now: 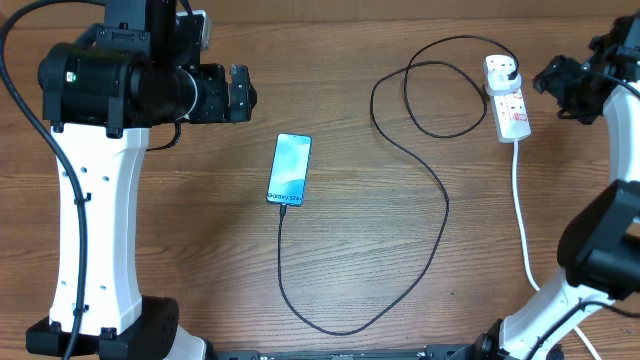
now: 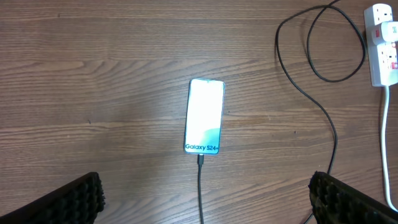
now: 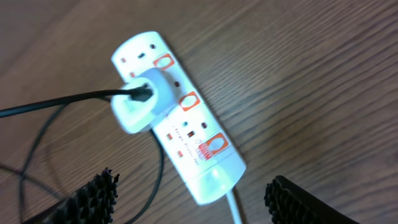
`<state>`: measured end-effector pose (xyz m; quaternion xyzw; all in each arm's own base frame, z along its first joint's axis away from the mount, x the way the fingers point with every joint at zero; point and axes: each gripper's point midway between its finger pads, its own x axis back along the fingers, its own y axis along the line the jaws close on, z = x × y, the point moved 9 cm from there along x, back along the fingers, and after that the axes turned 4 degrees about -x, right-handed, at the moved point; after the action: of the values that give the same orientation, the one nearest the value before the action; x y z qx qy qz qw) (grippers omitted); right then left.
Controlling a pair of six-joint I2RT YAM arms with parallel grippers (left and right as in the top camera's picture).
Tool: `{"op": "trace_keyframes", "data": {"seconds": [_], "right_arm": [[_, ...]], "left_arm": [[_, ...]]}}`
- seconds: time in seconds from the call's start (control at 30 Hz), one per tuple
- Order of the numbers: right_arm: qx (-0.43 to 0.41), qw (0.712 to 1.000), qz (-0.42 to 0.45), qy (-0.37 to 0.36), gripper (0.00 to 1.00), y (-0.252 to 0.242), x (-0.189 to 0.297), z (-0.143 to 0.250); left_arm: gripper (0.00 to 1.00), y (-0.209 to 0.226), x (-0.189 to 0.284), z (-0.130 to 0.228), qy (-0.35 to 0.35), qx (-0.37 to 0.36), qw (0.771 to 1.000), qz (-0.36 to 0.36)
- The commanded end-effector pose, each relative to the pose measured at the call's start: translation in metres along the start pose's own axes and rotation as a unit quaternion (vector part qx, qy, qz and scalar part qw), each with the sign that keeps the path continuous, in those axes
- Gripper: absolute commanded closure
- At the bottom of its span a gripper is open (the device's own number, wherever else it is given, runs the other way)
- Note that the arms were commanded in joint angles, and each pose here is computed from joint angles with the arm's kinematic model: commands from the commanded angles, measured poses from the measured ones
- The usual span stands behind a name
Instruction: Plug charger to phone and switch on socket
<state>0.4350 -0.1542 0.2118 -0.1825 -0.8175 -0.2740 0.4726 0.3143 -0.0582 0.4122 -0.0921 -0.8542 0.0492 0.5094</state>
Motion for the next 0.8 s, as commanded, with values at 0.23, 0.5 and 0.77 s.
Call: {"op": "trace_keyframes", "data": {"seconds": [0.23, 0.5, 0.77], "right_arm": [[-0.007, 0.999, 0.032, 0.006, 0.23, -0.014, -0.050, -0.002], [-0.002, 0.999, 0.037, 0.002, 0.23, -0.019, -0.075, -0.002], [0.028, 0.999, 0.040, 0.002, 0.23, -0.022, -0.094, -0.001]], "left_arm": [[0.00, 0.001, 0.010, 0.002, -0.013, -0.006, 1.000, -0.005], [0.00, 0.001, 0.010, 0.002, -0.013, -0.006, 1.000, -0.005], [0.00, 0.001, 0.010, 0.002, -0.013, -0.006, 1.000, -0.005]]}}
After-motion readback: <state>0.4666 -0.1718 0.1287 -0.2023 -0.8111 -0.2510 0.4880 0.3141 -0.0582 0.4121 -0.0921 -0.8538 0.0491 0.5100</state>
